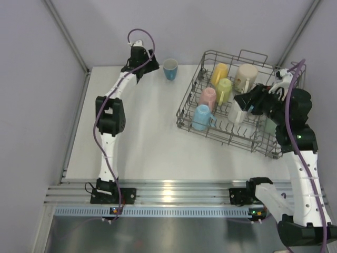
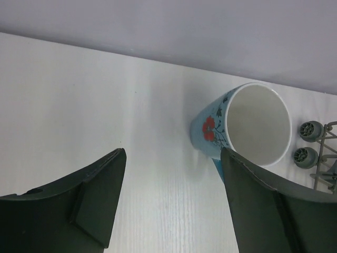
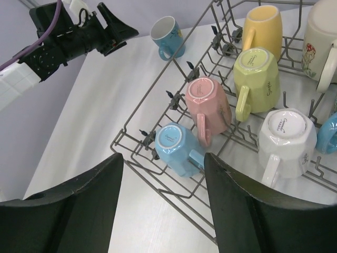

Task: Load the cups into the dish rack
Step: Grab a cup with the left arm

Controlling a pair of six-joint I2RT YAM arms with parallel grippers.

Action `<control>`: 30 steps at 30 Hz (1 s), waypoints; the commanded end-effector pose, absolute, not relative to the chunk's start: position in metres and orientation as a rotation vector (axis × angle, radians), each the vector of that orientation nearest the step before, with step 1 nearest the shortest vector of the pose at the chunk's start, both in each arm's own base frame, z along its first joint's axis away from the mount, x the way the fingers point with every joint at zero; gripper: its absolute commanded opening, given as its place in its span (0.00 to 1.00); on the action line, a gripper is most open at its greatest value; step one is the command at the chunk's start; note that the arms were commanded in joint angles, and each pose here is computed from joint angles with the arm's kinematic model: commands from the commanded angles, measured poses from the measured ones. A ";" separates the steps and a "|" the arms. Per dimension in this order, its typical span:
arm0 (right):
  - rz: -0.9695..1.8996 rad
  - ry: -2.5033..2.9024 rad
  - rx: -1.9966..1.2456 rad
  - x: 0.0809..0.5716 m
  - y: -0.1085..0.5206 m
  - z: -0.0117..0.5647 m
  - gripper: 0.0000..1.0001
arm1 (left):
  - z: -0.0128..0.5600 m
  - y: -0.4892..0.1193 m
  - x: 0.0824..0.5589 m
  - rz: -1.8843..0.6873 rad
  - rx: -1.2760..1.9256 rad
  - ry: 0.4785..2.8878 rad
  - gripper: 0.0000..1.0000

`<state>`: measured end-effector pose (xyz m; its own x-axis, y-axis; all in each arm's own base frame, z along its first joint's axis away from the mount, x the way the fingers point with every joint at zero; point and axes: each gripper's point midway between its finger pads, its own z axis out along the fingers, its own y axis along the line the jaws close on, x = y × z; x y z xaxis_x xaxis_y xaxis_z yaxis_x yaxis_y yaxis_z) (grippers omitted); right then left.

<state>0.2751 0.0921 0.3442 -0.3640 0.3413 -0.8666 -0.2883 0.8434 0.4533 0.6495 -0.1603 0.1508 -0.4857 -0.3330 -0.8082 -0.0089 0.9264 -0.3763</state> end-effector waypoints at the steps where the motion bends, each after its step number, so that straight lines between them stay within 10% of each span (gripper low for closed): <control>1: 0.671 1.793 0.005 0.281 0.097 0.352 0.63 | 0.196 -0.182 0.667 -0.563 -0.155 1.898 0.79; 22: 0.662 1.876 -0.002 0.292 0.099 0.333 0.67 | 0.127 -0.205 0.688 -0.668 -0.116 1.928 0.77; 30: 0.665 1.896 -0.008 0.297 0.101 0.325 0.68 | 0.098 -0.205 0.669 -0.672 -0.070 2.036 0.45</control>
<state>0.2956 0.0947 0.3119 -0.4572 0.3170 -0.8309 -0.2541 0.8488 0.4636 0.6774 -0.2120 0.1185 -0.4997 -0.3608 -0.7875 0.2157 0.8287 -0.5165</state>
